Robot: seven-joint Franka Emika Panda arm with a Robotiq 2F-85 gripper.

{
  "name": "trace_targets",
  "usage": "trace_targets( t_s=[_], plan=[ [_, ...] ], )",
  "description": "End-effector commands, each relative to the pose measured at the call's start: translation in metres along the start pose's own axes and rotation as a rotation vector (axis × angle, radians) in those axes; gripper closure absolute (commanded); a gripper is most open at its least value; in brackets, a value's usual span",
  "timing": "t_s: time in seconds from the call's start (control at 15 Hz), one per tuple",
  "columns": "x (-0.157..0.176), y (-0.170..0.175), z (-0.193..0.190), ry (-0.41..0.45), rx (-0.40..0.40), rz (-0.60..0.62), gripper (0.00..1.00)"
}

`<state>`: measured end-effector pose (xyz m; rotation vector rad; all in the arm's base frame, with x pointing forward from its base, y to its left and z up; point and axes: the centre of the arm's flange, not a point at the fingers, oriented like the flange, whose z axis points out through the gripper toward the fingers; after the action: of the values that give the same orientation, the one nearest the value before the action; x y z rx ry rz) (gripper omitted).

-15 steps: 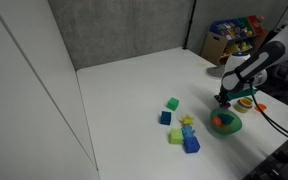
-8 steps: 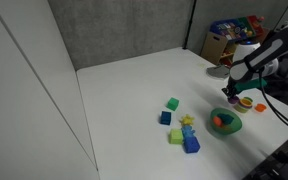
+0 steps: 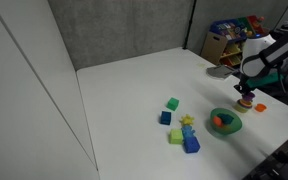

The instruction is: Put the small purple bowl into the yellow bowl

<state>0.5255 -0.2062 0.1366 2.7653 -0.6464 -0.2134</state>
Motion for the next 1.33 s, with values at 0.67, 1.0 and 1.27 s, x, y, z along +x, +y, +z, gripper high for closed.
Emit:
trace_targets(
  t_s=[0.67, 1.0, 1.27],
  plan=[
    [-0.001, 0.014, 0.029, 0.001, -0.076, 0.079, 0.95],
    [0.003, 0.019, 0.030, 0.033, -0.064, 0.092, 0.95],
    [0.004, 0.016, 0.029, 0.057, -0.049, 0.088, 0.95]
  ],
)
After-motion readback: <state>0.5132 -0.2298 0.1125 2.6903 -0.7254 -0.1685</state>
